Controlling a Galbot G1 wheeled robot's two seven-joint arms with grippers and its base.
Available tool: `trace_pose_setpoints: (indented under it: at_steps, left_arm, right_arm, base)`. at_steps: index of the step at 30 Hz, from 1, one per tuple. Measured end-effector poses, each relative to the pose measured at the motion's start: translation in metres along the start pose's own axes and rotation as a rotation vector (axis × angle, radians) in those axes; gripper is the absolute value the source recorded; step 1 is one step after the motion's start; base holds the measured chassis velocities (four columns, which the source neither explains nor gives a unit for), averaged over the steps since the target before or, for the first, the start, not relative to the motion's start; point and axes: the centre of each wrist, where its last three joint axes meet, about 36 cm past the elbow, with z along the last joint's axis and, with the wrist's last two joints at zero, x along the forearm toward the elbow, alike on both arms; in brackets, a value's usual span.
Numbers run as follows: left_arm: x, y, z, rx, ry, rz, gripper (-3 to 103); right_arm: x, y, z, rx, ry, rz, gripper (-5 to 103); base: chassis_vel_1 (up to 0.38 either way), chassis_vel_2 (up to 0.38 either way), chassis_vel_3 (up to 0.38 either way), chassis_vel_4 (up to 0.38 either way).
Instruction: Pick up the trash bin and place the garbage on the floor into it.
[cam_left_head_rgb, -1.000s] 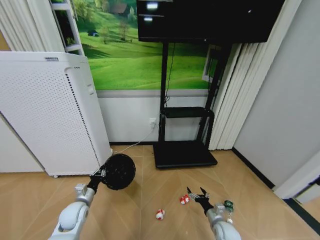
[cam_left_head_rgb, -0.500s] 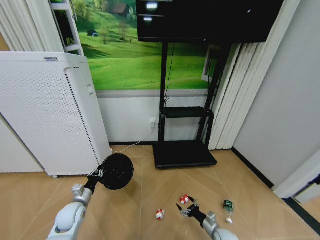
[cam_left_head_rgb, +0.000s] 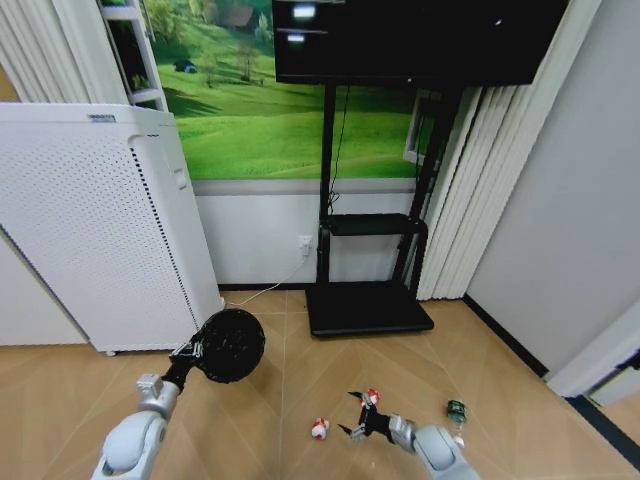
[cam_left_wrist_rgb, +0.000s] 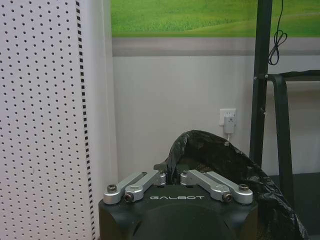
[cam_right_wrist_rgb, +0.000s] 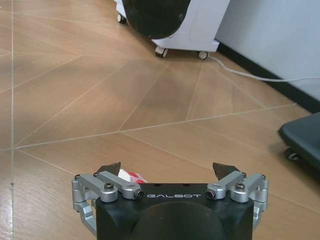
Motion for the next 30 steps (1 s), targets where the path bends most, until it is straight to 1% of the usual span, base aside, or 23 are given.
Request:
trace_pose_setpoints:
  at_steps: [7,10,13,16,17,25,30]
  left_arm:
    - [0.002,0.002,0.0,0.003,-0.004,-0.004,7]
    - [0.005,0.001,0.002,0.009,-0.004,-0.007,7]
    - [0.007,0.0,0.004,0.011,-0.002,-0.009,7]
    - [0.009,0.0,0.005,0.012,-0.002,-0.013,7]
    - [0.009,0.0,0.005,0.012,-0.002,-0.013,7]
    - [0.012,-0.001,0.005,0.009,0.0,-0.013,7]
    - [0.012,-0.002,0.005,0.008,0.001,-0.011,7]
  right_arm:
    - [-0.02,0.001,0.003,-0.007,0.018,-0.02,100]
    - [-0.034,-0.003,0.008,-0.009,0.039,-0.037,100]
    - [-0.039,-0.001,0.013,-0.017,0.051,-0.046,100]
    - [-0.048,0.009,0.025,-0.035,0.086,-0.064,100]
    - [-0.048,0.009,0.025,-0.035,0.086,-0.064,100]
    - [-0.059,0.02,0.043,-0.103,0.107,-0.077,100]
    - [-0.066,0.022,0.046,-0.119,0.111,-0.08,100]
  base:
    - [0.0,0.0,0.0,0.0]
    - [0.0,0.0,0.0,0.0]
    - [0.0,0.0,0.0,0.0]
    - [0.0,0.0,0.0,0.0]
    - [0.0,0.0,0.0,0.0]
    - [0.0,0.0,0.0,0.0]
    - [0.0,0.0,0.0,0.0]
